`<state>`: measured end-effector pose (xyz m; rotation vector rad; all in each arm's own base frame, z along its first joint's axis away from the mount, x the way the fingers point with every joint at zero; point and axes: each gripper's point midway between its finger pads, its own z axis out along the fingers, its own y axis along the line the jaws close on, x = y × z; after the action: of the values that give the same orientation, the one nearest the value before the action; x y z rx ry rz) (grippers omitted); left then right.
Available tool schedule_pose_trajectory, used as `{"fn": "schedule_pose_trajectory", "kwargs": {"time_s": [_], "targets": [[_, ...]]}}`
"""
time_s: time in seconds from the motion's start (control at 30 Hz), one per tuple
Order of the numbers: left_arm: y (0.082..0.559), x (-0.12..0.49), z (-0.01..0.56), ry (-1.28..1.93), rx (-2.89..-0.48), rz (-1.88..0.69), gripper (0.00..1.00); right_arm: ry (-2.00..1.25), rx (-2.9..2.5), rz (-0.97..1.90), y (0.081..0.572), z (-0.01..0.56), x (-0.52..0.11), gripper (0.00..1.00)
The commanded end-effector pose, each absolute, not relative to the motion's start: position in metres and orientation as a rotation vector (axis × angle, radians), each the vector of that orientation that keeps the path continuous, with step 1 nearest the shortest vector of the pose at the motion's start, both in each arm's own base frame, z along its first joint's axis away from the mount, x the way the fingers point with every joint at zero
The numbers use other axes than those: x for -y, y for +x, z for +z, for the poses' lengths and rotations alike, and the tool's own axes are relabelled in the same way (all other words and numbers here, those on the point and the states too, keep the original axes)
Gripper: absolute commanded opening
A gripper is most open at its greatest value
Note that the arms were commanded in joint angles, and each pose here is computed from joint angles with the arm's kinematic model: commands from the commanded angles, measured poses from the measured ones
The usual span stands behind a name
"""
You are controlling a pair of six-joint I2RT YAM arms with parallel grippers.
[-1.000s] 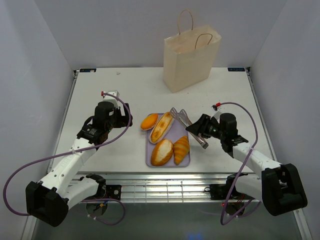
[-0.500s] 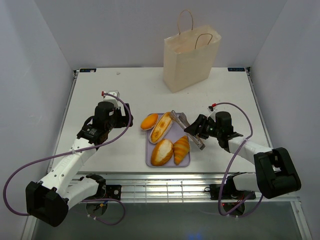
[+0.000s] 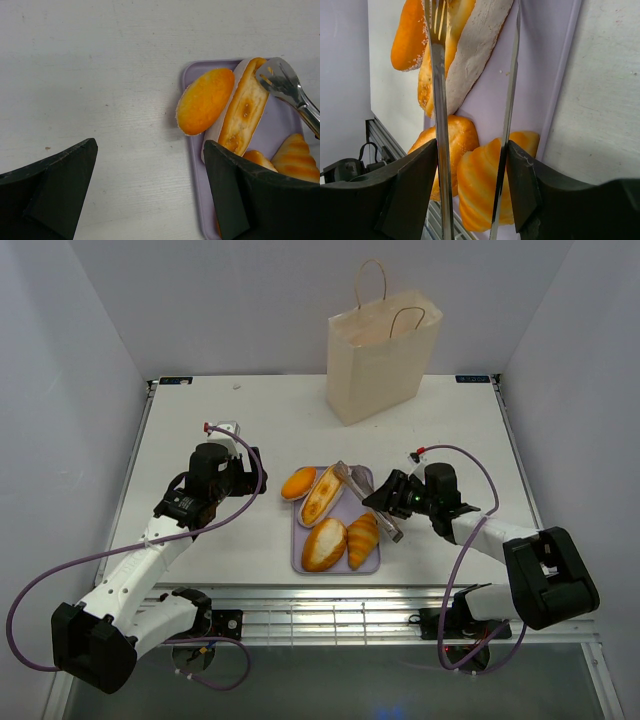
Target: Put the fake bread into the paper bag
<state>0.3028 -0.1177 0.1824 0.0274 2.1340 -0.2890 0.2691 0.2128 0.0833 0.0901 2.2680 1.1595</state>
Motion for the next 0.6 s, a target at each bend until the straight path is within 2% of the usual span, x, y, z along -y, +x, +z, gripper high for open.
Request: {"fn": "schedule_pose_trajectory", "kwargs": {"time_s": [0.0,0.3,0.4,0.57], "targets": [[0.3047,0.1221,0.2065,0.030,-2.075,-0.325,0.98,0.047,-2.181,1.206,0.2811,0.1069,-0.2243,0.61],[0.3046,0.1226,0.2073,0.032,-2.073,-0.330,0.98,0.050,-2.184,1.211,0.2812,0.1069,-0.2252,0.59],[0.3042,0.1224,0.2074,0.034,-2.073,-0.329,0.98,0.052,-2.191,1.216,0.2821,0.1054,-0.2263,0.56],[0.3046,0.1214,0.2087,0.029,-2.067,-0.324,0.98,0.053,-2.195,1.240,0.2823,0.1075,-0.2291,0.40]]}}
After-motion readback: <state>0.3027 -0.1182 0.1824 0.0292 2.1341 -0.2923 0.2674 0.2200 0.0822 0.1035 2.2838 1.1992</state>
